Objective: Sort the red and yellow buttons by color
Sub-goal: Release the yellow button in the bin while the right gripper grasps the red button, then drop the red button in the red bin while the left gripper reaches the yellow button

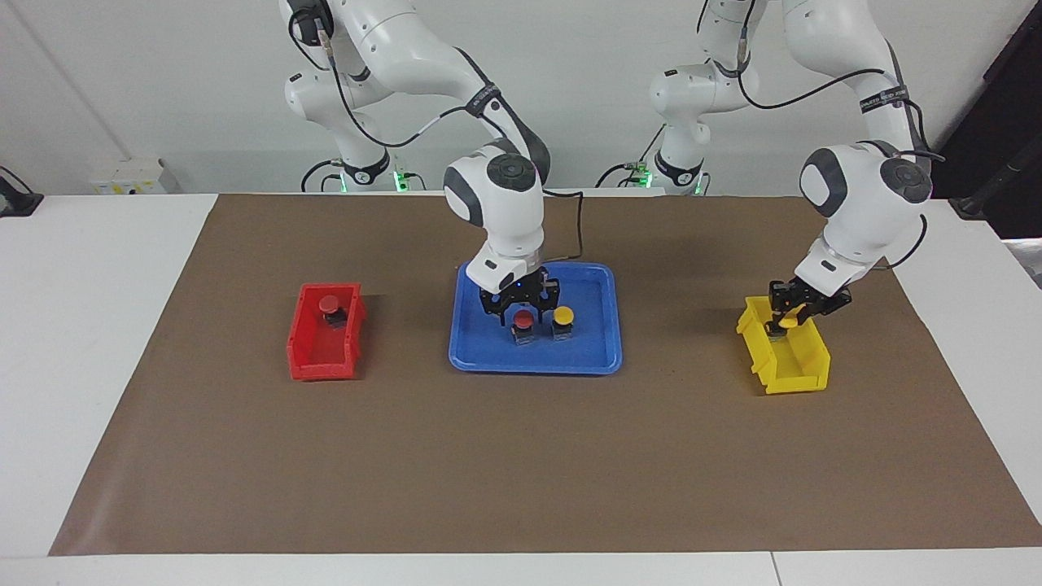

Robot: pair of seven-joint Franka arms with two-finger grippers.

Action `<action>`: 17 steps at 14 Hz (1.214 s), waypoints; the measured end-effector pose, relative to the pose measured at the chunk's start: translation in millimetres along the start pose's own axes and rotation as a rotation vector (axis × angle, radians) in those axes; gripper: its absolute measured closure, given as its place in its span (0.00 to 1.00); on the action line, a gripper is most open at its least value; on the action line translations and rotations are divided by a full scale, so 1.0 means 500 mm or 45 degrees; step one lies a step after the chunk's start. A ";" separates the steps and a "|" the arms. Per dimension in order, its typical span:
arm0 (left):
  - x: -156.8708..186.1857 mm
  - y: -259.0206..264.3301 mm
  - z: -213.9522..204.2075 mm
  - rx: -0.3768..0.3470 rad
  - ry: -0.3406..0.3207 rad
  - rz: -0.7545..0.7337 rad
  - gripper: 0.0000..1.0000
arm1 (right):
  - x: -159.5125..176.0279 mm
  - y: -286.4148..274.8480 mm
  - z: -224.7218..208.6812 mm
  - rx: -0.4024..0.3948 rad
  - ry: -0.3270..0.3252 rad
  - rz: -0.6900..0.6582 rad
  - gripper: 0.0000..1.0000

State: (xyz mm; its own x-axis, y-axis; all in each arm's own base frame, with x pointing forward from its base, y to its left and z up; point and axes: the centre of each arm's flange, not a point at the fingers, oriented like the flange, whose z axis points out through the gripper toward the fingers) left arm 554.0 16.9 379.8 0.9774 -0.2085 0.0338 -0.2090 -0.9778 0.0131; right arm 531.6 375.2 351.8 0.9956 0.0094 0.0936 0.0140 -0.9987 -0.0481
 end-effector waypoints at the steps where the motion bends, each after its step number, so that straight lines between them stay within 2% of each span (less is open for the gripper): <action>1: -0.003 -0.001 0.005 0.000 -0.002 -0.001 0.59 | -0.002 -0.002 0.000 0.000 -0.001 -0.003 0.33; 2: -0.006 -0.001 0.010 -0.001 -0.005 0.000 0.59 | -0.003 -0.004 0.000 0.001 0.000 -0.005 0.44; 3: -0.008 0.000 0.014 -0.001 -0.007 -0.001 0.59 | -0.003 -0.005 0.000 0.004 0.003 -0.005 0.44; 4: -0.010 0.000 0.018 -0.001 -0.008 -0.001 0.59 | -0.001 -0.005 -0.001 0.007 0.008 -0.005 0.49; 5: -0.011 0.000 0.019 -0.002 -0.008 -0.001 0.59 | 0.000 -0.004 -0.002 0.008 0.011 -0.003 0.59; 8: -0.011 0.000 0.019 -0.001 -0.007 -0.001 0.54 | 0.033 0.019 -0.036 -0.009 0.008 0.033 0.59; 9: -0.011 0.000 0.018 -0.001 -0.007 -0.001 0.48 | 0.056 0.044 -0.061 -0.020 0.007 0.055 0.59; 10: -0.011 0.000 0.016 -0.001 -0.005 -0.001 0.40 | 0.082 0.082 -0.094 -0.030 0.009 0.059 0.59; 13: -0.010 0.001 0.001 -0.004 -0.016 -0.001 0.35 | 0.139 0.272 -0.215 -0.079 -0.016 -0.004 0.59; 14: -0.005 0.001 -0.023 -0.009 -0.032 0.000 0.31 | 0.149 0.347 -0.252 -0.090 -0.031 -0.029 0.59; 15: 0.007 0.005 -0.066 -0.012 -0.042 -0.017 0.20 | 0.156 0.422 -0.283 -0.089 -0.045 -0.060 0.59; 16: 0.022 0.023 -0.115 -0.011 -0.036 -0.064 0.20 | 0.160 0.488 -0.300 -0.079 -0.054 -0.093 0.59; 17: 0.040 0.072 -0.154 -0.008 -0.017 -0.123 0.15 | 0.164 0.541 -0.305 -0.071 -0.060 -0.121 0.59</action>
State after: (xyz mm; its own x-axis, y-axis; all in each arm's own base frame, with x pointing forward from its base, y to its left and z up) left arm 563.8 -21.2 457.8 0.9934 -0.1131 0.0188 -0.1135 -0.9933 0.0217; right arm 602.9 98.1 498.0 0.9932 0.1055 0.0483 0.1049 -0.9944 0.0141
